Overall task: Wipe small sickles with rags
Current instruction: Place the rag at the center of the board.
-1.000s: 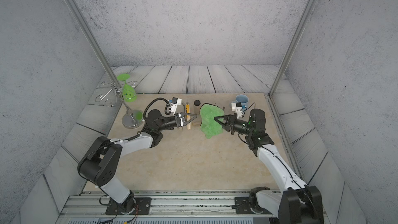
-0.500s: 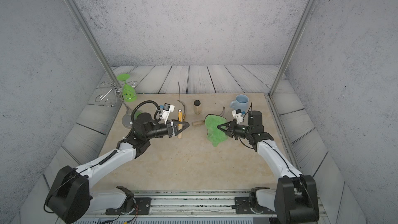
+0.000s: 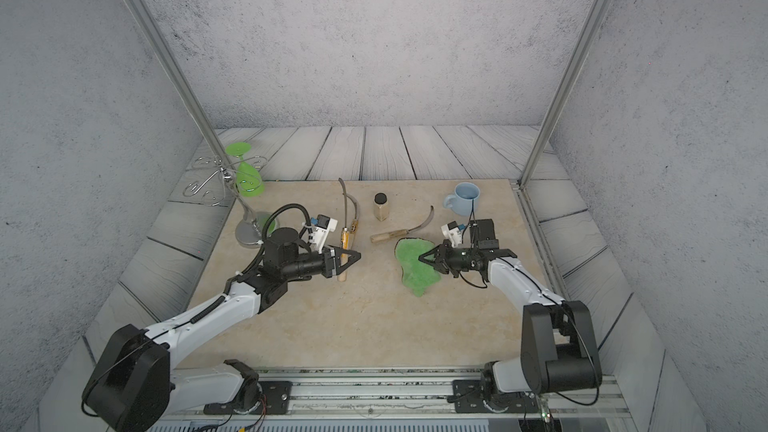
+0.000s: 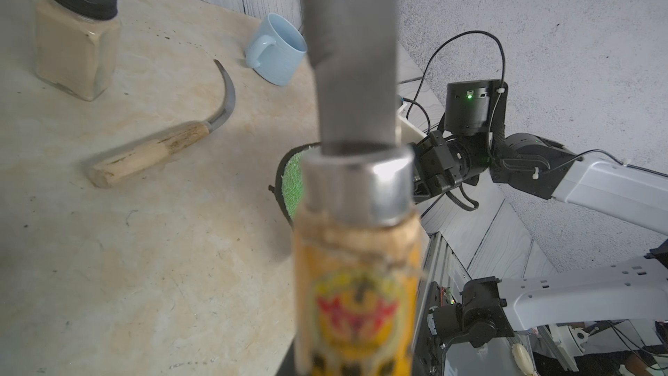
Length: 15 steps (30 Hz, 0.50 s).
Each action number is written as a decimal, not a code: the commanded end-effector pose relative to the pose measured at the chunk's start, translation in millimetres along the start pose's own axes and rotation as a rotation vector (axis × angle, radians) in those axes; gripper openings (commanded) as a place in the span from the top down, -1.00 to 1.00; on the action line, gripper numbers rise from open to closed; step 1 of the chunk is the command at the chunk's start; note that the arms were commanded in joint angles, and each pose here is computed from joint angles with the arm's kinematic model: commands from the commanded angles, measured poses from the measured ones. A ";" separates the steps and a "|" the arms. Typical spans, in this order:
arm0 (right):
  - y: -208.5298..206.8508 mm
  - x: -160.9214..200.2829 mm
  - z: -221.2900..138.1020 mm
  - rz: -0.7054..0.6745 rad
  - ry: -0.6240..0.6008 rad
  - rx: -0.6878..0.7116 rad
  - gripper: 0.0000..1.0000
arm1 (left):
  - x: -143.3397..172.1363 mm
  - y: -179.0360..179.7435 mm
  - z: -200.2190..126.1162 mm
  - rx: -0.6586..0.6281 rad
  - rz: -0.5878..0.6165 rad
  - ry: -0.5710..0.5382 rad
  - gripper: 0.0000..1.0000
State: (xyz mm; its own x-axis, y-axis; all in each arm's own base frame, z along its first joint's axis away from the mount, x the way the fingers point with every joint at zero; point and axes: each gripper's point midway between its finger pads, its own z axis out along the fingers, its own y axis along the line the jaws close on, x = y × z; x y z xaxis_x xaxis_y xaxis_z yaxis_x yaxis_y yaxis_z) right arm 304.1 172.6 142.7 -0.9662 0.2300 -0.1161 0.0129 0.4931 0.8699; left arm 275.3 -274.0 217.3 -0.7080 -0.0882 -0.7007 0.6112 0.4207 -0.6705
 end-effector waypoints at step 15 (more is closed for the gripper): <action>-73.1 -6.9 16.1 -0.004 0.088 0.281 0.54 | 5.1 13.6 2.0 -0.049 0.031 0.011 1.00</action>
State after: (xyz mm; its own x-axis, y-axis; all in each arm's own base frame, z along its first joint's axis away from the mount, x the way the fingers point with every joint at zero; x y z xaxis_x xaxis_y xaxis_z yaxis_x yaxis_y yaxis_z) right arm 311.7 158.1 82.8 -0.9838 0.1661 -0.0670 0.0586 0.6518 0.7561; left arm 278.8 -272.4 206.4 -0.7128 -0.0760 -0.6972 0.5983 0.4526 -0.6611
